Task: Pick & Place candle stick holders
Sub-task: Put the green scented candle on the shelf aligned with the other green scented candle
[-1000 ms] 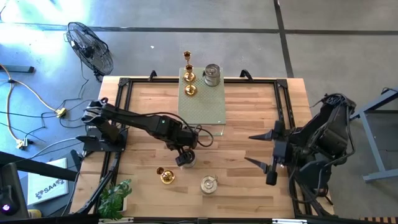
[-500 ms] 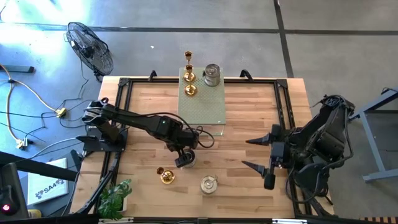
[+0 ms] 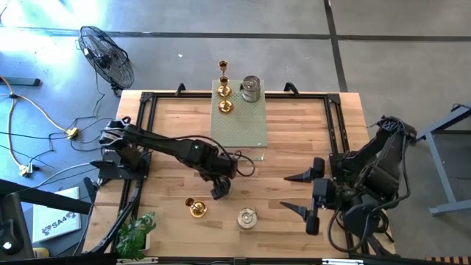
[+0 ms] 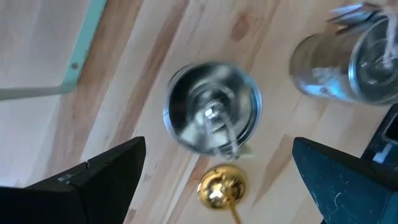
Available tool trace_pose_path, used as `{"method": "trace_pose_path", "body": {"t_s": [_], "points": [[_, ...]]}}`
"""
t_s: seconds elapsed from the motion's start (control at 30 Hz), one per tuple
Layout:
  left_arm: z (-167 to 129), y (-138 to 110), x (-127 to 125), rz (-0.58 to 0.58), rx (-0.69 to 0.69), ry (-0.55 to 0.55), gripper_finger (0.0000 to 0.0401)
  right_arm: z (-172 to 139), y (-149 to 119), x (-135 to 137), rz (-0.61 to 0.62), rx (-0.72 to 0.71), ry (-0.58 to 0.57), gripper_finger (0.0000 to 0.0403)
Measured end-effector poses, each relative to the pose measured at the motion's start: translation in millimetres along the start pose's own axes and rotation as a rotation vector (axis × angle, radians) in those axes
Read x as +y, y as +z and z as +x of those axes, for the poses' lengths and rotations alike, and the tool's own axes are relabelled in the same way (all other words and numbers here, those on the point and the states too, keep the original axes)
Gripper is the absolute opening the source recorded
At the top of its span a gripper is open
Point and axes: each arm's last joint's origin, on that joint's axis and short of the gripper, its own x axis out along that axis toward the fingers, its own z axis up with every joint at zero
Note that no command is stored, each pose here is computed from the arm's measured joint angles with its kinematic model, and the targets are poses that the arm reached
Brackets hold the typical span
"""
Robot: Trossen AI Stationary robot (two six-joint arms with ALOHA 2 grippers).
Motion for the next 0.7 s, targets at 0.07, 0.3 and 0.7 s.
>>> {"method": "trace_pose_path", "body": {"t_s": [0.07,0.3,0.7], "points": [[4,-2,-1,0.004,0.015,0.018,0.0399,0,0,0,0.005,-0.002,0.001,0.0307],[10,-4,-7,0.022,0.012,0.026,0.0399,0,1,1,0.037,-0.007,0.004,0.0307],[29,-4,-17,0.05,0.026,0.045,0.0399,6,1,11,0.043,-0.036,0.013,0.0307]]}}
